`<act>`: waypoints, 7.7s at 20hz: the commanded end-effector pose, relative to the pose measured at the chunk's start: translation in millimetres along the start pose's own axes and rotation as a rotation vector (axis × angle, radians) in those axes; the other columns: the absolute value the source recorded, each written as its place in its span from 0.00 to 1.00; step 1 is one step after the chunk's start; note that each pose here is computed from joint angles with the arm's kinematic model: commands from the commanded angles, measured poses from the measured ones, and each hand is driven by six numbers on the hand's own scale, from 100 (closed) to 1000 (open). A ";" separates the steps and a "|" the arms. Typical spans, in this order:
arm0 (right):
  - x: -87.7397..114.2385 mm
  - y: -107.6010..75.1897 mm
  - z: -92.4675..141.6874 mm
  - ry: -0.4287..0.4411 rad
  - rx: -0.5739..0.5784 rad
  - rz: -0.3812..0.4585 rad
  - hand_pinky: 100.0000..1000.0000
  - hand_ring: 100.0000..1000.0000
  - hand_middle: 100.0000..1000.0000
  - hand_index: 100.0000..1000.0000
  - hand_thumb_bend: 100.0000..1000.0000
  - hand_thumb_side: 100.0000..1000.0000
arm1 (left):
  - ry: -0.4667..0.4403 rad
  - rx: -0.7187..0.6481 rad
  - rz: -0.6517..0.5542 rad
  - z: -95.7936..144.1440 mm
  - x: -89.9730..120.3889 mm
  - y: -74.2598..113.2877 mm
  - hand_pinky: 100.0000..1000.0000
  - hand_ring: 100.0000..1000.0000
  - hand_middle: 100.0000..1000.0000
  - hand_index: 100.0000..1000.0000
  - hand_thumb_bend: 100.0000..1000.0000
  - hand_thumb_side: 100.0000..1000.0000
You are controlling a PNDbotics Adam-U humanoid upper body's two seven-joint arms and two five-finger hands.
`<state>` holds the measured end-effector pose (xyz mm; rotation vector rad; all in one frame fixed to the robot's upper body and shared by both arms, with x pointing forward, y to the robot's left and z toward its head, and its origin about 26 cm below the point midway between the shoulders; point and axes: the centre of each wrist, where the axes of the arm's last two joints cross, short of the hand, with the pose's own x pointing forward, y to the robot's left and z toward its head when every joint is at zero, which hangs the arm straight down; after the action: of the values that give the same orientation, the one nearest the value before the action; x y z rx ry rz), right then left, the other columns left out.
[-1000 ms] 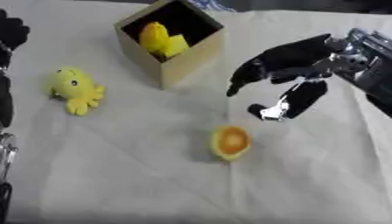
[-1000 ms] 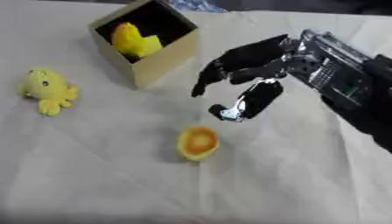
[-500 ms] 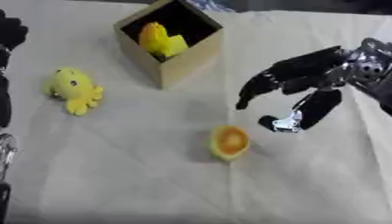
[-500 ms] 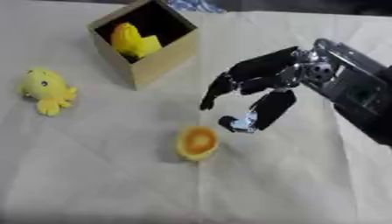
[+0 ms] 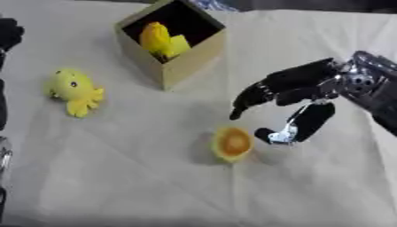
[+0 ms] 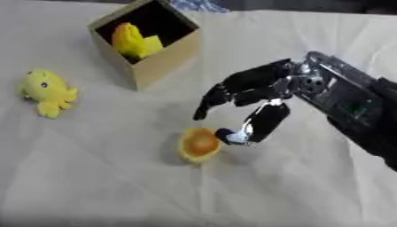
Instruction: Pick up objects on the table and place them in the box.
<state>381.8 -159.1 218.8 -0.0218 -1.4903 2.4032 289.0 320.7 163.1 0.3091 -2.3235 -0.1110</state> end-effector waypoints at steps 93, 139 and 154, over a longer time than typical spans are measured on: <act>-77.3 -126.6 -76.4 0.609 -0.584 0.415 0.89 0.95 0.82 0.89 0.37 0.04 | -0.050 -0.036 0.052 -11.8 7.8 -8.1 0.85 0.77 0.66 0.80 0.09 0.83; 56.9 -110.8 125.5 0.174 -1.383 0.064 0.88 0.86 0.64 0.82 0.00 0.27 | -0.151 -0.810 -1.000 -173.7 53.5 99.9 0.85 0.83 0.77 0.91 0.39 0.55; 53.1 -108.9 119.4 0.176 -1.381 0.035 0.88 0.85 0.62 0.82 0.00 0.30 | -0.120 -1.291 -1.096 -189.7 28.0 61.7 0.85 0.83 0.76 0.88 0.60 0.19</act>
<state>341.8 -201.0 368.7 -0.5018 -2.6321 0.9228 395.6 373.8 315.7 0.8060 -1.5083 -1.9483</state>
